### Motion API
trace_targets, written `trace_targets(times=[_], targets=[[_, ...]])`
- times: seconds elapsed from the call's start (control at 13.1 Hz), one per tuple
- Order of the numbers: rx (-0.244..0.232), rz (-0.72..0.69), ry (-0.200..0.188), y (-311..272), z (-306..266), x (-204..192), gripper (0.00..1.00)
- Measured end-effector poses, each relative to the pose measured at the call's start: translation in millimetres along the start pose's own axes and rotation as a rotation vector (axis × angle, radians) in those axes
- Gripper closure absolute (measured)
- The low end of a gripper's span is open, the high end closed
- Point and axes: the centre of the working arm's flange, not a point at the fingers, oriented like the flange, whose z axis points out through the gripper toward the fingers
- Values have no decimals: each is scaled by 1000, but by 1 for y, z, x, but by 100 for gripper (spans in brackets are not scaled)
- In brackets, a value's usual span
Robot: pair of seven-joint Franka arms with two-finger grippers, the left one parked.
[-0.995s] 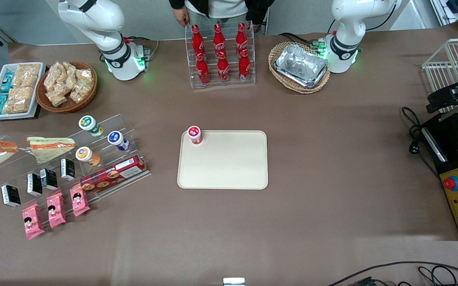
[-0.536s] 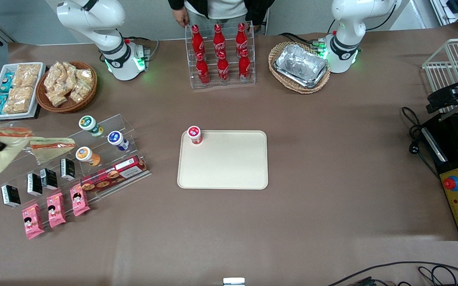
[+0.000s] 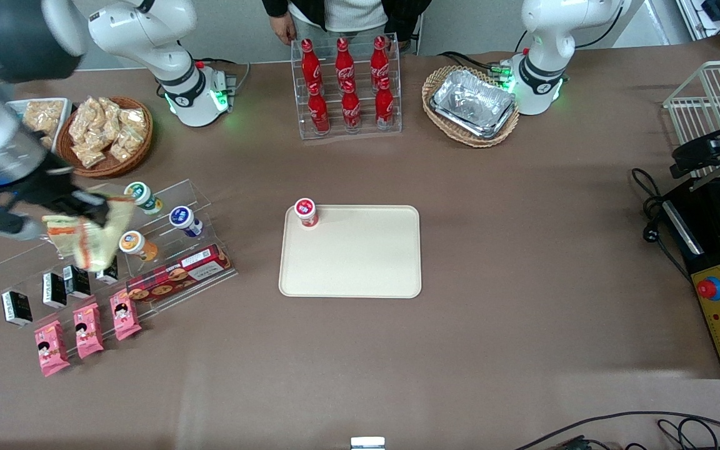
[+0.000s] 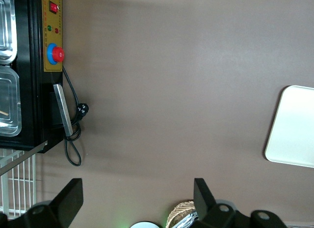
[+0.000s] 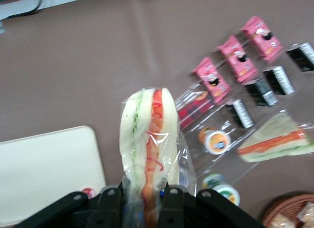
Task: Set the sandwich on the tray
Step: 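Carry the sandwich over the cream tray with the right gripper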
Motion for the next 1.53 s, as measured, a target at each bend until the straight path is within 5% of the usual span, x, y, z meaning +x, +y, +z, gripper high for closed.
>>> trace_targets(times=[0.46,0.77,1.53], targets=[[9,4,3,-178,31,-93,80],[8,-76,11,-245,91,-117,80],[-21,-731,5,-309,196,-131,80]])
